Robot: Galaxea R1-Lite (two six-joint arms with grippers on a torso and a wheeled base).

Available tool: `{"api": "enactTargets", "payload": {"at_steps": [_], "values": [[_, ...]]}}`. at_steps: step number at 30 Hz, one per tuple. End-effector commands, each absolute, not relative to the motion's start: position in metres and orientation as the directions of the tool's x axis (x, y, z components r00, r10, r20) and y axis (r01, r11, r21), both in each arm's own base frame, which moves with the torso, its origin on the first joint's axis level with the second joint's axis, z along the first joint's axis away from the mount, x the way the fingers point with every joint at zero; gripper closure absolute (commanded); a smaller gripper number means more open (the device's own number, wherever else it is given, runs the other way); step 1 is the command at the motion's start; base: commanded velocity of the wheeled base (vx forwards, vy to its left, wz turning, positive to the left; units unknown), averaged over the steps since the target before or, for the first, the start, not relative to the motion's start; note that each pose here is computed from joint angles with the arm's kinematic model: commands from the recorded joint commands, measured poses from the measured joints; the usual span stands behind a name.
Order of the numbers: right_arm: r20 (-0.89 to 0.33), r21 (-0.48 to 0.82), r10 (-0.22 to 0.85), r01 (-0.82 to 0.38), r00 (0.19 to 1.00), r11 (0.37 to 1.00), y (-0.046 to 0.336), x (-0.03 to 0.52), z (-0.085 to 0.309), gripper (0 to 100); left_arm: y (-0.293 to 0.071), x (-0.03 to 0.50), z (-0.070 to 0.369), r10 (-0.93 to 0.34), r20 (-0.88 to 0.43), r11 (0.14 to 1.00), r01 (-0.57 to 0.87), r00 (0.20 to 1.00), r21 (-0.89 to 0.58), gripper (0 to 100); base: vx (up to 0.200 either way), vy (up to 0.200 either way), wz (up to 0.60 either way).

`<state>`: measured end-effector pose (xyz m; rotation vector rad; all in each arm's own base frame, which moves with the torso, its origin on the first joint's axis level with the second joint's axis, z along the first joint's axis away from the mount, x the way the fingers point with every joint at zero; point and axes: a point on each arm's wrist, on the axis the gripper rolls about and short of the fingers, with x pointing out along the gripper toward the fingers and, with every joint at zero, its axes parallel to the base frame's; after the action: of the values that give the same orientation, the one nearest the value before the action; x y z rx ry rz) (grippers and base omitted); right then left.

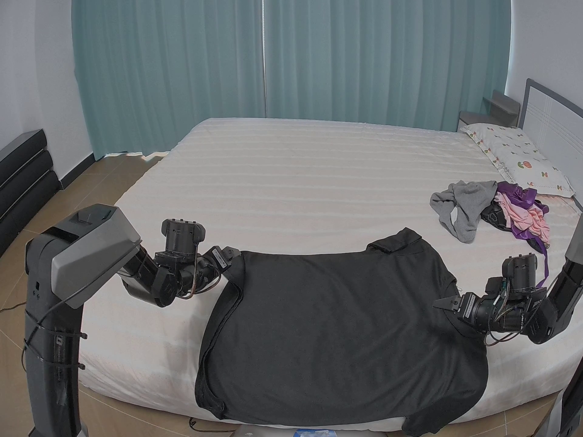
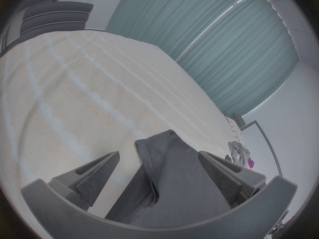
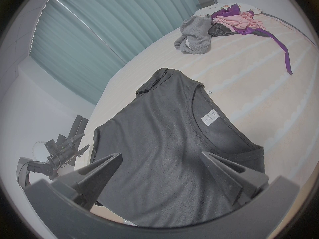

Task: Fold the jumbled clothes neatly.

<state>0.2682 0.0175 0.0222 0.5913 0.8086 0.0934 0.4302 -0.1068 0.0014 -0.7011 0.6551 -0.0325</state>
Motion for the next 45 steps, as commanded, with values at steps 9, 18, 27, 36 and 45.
{"api": "enactTargets", "payload": {"at_steps": [9,18,27,36,45], "values": [[-0.66,0.529,0.298,0.145,0.69,0.836,0.018,0.269,0.019,0,-0.114,0.456,-0.026,-0.24,-0.579,0.779,-0.202,0.779,-0.594,0,0.0,0.0,0.0],[-0.658,0.53,0.296,0.147,0.693,0.835,0.017,0.27,0.019,0,-0.113,0.461,-0.026,-0.236,-0.569,0.778,-0.198,0.788,-0.597,100,0.0,0.0,0.0],[-0.652,0.531,0.292,0.147,0.7,0.835,0.016,0.272,0.017,0,-0.095,0.48,-0.011,-0.154,-0.502,0.864,-0.131,0.851,-0.486,100,0.0,0.0,0.0],[-0.634,0.535,0.29,0.137,0.717,0.834,0.015,0.274,0.015,0,-0.079,0.513,0.007,-0.046,-0.386,0.863,-0.158,0.921,-0.48,100,0.0,0.0,0.0],[-0.591,0.561,0.291,0.124,0.752,0.818,0.017,0.282,0.02,0,-0.07,0.516,0.0,-0.023,-0.417,0.877,-0.183,0.909,-0.445,100,0.0,0.0,0.0]]}}
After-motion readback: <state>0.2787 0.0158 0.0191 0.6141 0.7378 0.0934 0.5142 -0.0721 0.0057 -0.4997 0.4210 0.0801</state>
